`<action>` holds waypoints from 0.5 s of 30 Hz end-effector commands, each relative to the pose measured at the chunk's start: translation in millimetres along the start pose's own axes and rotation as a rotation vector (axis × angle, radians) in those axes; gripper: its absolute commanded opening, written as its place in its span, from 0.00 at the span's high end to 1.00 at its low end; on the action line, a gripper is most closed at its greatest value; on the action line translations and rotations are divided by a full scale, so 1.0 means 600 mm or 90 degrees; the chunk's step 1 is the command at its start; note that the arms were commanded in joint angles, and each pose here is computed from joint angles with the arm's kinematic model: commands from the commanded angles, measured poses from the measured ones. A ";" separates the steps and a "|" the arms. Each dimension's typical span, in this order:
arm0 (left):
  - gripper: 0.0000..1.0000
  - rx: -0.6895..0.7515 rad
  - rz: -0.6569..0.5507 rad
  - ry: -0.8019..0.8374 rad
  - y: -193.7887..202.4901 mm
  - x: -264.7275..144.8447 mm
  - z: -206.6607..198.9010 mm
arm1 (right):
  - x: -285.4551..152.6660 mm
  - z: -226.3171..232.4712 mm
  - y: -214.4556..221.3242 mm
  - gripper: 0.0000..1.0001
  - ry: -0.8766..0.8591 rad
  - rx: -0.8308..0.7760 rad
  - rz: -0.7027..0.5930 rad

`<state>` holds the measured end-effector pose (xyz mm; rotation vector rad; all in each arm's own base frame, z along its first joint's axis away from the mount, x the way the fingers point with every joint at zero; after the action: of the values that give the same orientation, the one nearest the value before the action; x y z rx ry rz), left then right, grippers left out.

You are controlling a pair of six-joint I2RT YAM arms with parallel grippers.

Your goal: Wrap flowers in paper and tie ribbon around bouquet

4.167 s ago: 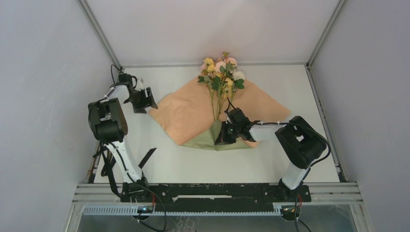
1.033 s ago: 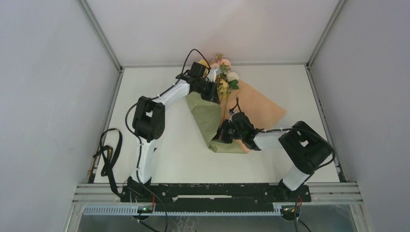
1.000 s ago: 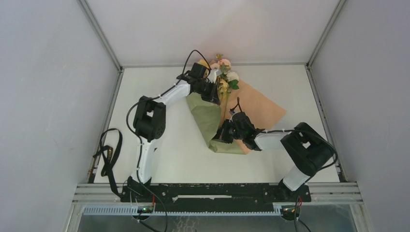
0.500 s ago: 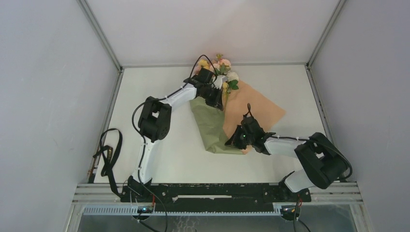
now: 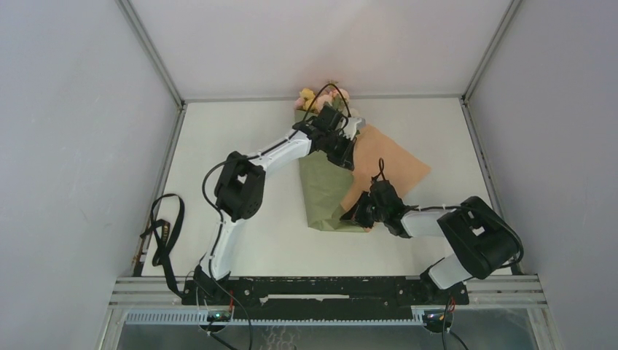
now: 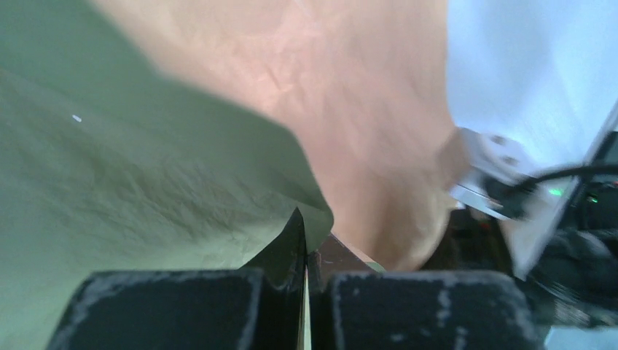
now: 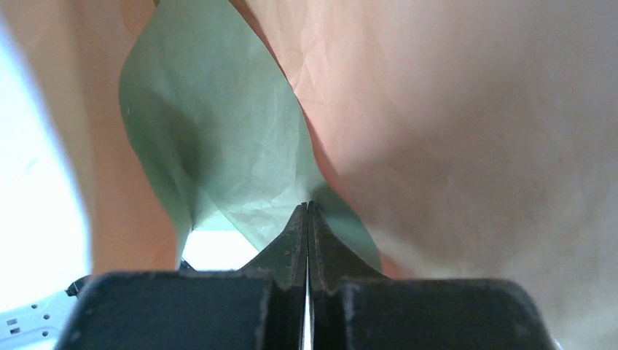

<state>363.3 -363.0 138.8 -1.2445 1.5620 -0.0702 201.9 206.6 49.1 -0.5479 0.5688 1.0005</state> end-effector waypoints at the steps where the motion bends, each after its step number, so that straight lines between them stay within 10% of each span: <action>1: 1.00 -0.002 -0.003 -0.039 -0.006 0.032 0.041 | -0.019 0.012 -0.003 1.00 0.002 -0.020 -0.042; 7: 1.00 -0.029 0.025 -0.042 0.020 0.074 0.064 | -0.065 0.028 -0.005 0.96 0.020 -0.053 -0.110; 15: 1.00 -0.034 0.038 -0.045 0.034 0.084 0.072 | -0.083 0.072 0.007 0.38 -0.032 -0.075 -0.109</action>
<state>379.8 -362.1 68.7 -1.2242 1.5856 0.0840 184.5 198.9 111.5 -0.6516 0.4080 0.8687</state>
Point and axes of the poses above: each gripper's point midway between its finger pads, its own x axis out along the fingers, its own z axis along the line the jaws close on, y = z × x, the point moved 6 cm from there along -x, back along the fingers, and after that the axes turned 2 degrees about x, right-handed, at the moved point
